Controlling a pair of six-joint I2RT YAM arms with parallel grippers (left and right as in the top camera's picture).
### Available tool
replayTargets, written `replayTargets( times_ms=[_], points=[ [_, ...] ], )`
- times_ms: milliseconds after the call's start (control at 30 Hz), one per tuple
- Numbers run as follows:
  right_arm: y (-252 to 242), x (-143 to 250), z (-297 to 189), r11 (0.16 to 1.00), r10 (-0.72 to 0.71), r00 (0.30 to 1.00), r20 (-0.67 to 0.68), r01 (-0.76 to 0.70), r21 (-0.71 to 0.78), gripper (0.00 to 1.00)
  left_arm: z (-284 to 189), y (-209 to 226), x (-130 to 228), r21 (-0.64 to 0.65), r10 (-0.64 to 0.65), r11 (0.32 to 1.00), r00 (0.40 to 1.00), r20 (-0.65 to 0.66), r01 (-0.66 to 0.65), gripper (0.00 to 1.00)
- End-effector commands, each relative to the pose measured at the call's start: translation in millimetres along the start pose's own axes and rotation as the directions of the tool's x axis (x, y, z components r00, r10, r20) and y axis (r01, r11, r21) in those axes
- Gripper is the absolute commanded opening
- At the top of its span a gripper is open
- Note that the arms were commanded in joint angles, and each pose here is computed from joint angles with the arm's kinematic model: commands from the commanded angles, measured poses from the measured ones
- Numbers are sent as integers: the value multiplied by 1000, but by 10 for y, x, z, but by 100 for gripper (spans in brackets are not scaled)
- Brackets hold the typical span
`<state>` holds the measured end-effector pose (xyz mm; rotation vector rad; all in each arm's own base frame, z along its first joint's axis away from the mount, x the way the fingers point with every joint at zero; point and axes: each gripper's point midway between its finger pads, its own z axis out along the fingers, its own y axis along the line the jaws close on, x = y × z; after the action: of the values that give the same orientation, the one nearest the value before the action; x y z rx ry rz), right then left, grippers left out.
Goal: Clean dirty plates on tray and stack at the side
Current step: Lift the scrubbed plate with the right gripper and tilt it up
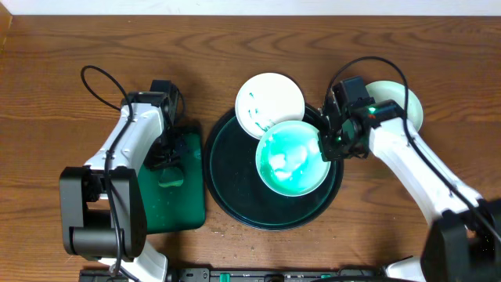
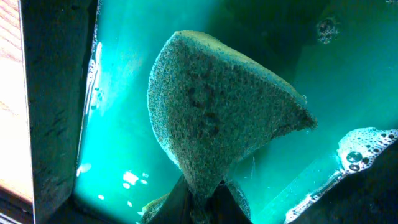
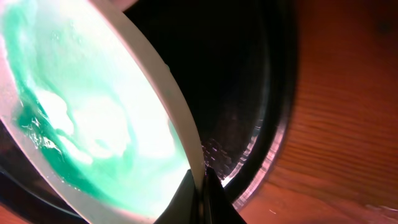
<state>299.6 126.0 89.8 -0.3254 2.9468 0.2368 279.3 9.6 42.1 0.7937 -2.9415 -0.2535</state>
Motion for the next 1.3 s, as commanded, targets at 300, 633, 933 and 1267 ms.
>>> replayTargets(
  times_ms=[300, 633, 933, 1267],
  points=[
    [107, -165, -789, 867, -364, 909, 202, 251, 431, 1, 14, -46, -67, 17, 14, 1000, 1000, 28, -14, 7],
    [255, -248, -1341, 502, -622, 771, 138, 257, 826, 1, 13, -74, -110, 28, 14, 999, 999, 45, -15, 7],
    [515, -224, -1757, 199, -757, 653, -5, 237, 951, 1, 13, -74, -109, 28, 14, 1000, 999, 45, -15, 7],
    [675, -240, -1835, 163, -788, 615, -6, 218, 962, 1, 98, -82, -103, 15, 21, 1000, 999, 26, -22, 11]
  ],
)
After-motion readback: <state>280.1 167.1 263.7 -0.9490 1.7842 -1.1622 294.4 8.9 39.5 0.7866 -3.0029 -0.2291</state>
